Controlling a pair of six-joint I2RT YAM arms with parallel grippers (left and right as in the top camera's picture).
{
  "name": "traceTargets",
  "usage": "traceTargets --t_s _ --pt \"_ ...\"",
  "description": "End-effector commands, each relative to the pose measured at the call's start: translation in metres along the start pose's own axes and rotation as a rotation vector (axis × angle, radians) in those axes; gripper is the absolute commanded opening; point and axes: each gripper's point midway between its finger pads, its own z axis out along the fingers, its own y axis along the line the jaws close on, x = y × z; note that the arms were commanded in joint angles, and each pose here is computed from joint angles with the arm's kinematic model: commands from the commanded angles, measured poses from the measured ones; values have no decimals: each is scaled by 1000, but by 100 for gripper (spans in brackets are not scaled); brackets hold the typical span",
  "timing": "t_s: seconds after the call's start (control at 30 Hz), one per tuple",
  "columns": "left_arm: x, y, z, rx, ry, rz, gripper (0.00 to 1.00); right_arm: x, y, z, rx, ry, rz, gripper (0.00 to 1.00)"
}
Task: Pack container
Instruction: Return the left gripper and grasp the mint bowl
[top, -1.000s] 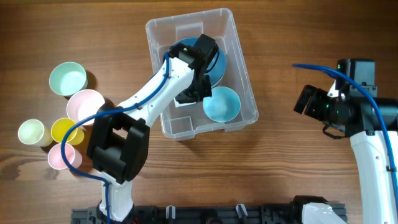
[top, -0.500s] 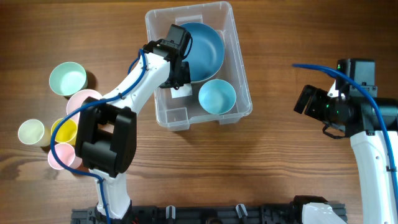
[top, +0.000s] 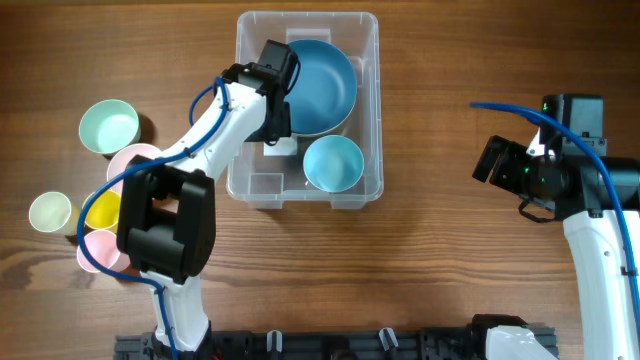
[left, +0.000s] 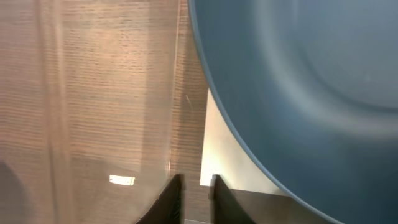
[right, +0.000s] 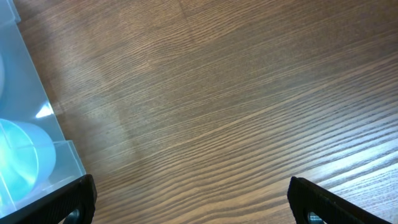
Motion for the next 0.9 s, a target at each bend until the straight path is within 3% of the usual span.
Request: traceTargets --t_s 0.0,0.17,0.2,0.27,0.33,0.43,0.53,0.7,0.87 --pt "-16 6 -33 10 -87 -8 38 -1 -1 1 7 -7 -10 100" --pt "-38 13 -159 102 -295 -35 54 -3 0 0 4 -17 -10 100" --pt "-39 40 -197 109 -372 -88 61 -3 0 0 4 -16 -11 100" --pt "-35 78 -222 97 -418 -167 70 -2 0 0 5 -13 -11 100" --pt "-27 145 -230 30 -415 -320 73 -3 0 0 4 -14 -12 100" --pt "-20 226 -192 -13 -323 -559 75 -2 0 0 4 -13 -12 100" --pt "-26 258 -113 24 -163 -665 75 -3 0 0 4 -14 -12 100" --pt "-29 253 17 23 51 -668 73 -3 0 0 3 -17 -16 100" --pt "-43 248 62 56 35 -664 70 -5 1 0 0 -25 -29 100"
